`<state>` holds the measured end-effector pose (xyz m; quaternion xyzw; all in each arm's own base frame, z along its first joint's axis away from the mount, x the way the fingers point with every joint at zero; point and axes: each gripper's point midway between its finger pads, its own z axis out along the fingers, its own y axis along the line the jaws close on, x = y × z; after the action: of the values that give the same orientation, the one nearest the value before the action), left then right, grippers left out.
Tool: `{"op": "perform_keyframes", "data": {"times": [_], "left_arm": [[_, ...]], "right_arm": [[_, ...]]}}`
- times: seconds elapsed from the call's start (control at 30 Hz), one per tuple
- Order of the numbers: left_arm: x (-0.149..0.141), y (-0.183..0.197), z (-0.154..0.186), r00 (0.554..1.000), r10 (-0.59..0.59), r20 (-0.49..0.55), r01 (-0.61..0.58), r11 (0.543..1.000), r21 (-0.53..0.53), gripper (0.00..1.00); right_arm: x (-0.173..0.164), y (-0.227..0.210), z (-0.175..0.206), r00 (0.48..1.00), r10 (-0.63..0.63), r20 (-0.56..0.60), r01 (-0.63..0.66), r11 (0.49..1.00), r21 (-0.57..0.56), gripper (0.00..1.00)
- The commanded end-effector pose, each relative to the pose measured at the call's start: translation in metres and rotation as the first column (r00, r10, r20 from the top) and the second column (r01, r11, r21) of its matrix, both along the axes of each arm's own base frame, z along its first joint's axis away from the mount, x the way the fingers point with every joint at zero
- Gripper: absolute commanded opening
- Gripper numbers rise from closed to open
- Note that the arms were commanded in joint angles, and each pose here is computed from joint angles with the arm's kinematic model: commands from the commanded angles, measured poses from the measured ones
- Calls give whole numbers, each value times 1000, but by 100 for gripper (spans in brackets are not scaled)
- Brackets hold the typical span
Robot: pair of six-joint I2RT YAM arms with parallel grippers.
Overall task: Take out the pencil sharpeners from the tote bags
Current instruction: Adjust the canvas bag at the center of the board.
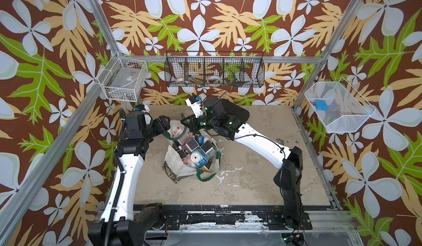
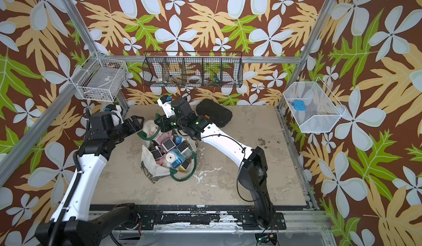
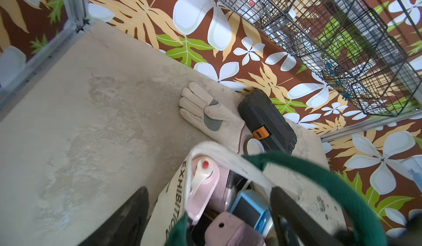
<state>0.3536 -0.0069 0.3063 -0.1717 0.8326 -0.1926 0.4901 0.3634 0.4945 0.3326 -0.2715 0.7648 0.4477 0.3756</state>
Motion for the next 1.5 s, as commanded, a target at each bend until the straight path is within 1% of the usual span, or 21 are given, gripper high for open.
{"op": "perform_keyframes", "data": {"times": [0.0,0.03,0.13,0.2,0.3,0.37,0.47,0.6,0.7,0.8,0.83,0.87,0.9,0.97,1.03,1.07,1.13,1.2,1.33,1.43,1.47], "left_arm": [[-21,8,3,997,27,72,-32,996,78,85],[-31,7,8,992,21,121,-33,995,93,85],[-54,-7,21,969,-58,242,25,990,137,78],[-61,-23,24,950,-134,281,93,983,156,73],[-55,-52,23,922,-272,275,237,959,154,72],[-46,-71,21,895,-364,258,343,931,124,69],[-32,-94,7,864,-468,188,459,884,90,64],[-21,-101,-5,860,-490,144,483,872,83,59],[-13,-104,-9,856,-502,127,496,865,76,58],[-19,-117,-9,827,-550,112,549,835,47,52],[-24,-119,-4,828,-548,118,545,836,57,48],[-28,-116,3,838,-529,130,524,848,76,46],[-35,-110,13,857,-490,158,481,872,94,45],[-48,-96,34,878,-412,243,395,911,119,42],[-62,-94,49,861,-401,312,380,916,127,39],[-65,-97,49,854,-416,311,399,909,121,39],[-64,-111,37,831,-490,265,486,870,83,39],[-56,-124,19,812,-545,210,551,834,36,38],[-28,-136,-16,823,-562,86,562,827,21,39],[-15,-142,-33,823,-568,9,568,823,24,43],[-10,-141,-35,831,-556,-5,556,831,29,44]], "right_arm": [[18,13,16,998,30,-54,-25,994,104,2],[27,17,19,997,37,-70,-27,990,139,2],[48,24,22,992,53,-117,-25,974,224,5],[56,28,22,990,65,-129,-30,965,260,7],[62,29,16,990,63,-126,-27,963,267,8],[61,28,15,990,63,-124,-28,965,262,9],[61,22,16,991,57,-123,-23,965,261,10],[57,18,20,992,57,-113,-27,968,251,11],[54,15,20,992,56,-110,-29,971,238,12],[51,12,24,993,57,-105,-31,972,233,12],[51,11,24,993,54,-103,-29,973,231,13],[51,10,24,994,50,-101,-25,973,229,13],[51,10,24,994,47,-99,-23,974,227,13],[54,9,23,994,39,-99,-15,975,223,13],[55,9,19,994,37,-106,-13,976,218,13],[55,9,18,993,37,-109,-13,976,216,13],[56,9,15,993,35,-113,-11,978,209,13],[55,9,13,993,36,-116,-12,979,204,13],[51,7,11,992,41,-116,-18,981,194,13],[50,5,8,993,39,-113,-17,982,187,13],[49,5,8,993,39,-111,-18,983,185,13]]}}
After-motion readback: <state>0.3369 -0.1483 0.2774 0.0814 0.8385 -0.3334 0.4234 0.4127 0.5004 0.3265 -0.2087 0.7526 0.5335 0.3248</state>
